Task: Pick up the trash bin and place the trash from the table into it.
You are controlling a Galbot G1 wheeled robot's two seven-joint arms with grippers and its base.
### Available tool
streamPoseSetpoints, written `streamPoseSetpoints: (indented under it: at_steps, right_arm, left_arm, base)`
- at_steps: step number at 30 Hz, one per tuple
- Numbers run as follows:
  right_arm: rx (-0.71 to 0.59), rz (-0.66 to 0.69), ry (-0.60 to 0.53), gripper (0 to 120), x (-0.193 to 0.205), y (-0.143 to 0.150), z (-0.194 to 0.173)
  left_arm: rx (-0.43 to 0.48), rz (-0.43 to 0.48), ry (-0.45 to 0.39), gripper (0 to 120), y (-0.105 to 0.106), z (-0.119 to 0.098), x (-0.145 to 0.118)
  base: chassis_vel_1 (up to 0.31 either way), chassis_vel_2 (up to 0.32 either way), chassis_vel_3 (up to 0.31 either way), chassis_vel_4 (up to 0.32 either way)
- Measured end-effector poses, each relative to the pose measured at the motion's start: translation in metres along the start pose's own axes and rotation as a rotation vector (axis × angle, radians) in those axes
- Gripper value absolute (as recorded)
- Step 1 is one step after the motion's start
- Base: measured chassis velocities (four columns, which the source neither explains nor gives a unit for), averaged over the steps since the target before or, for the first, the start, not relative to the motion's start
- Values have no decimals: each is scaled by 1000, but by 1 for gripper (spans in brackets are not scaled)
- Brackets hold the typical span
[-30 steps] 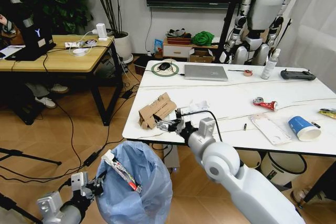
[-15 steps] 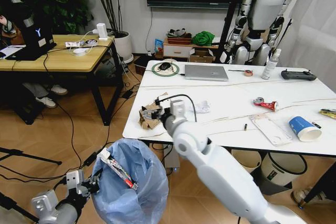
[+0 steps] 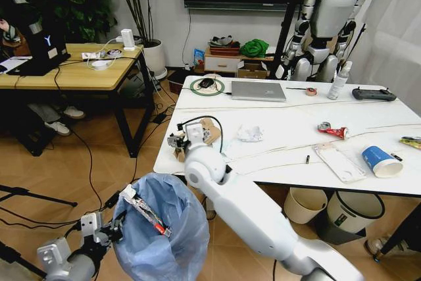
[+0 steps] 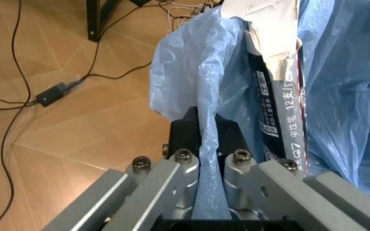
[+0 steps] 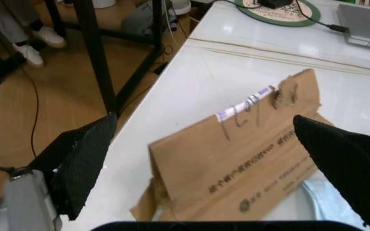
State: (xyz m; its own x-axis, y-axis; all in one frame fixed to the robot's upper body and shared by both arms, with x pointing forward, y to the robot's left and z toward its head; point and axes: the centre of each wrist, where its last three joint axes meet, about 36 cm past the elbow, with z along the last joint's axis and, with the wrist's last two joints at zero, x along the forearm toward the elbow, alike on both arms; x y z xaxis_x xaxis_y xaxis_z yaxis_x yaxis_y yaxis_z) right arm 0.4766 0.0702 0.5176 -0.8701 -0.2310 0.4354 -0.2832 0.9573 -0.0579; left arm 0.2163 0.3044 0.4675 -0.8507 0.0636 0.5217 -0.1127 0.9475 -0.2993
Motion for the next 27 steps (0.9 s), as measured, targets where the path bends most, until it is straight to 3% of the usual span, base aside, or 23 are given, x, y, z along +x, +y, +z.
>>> streamPoseSetpoints:
  at_steps: [13, 27]
  right_arm:
    - [134, 157, 41, 100, -43, 4, 29]
    - [109, 130, 21, 100, -30, 7, 23]
  left_arm:
    - [4, 2, -5, 0, -1, -1, 1]
    - [7, 5, -7, 0, -1, -1, -1]
  base:
    - [0, 0, 0, 0]
    - [0, 0, 0, 0]
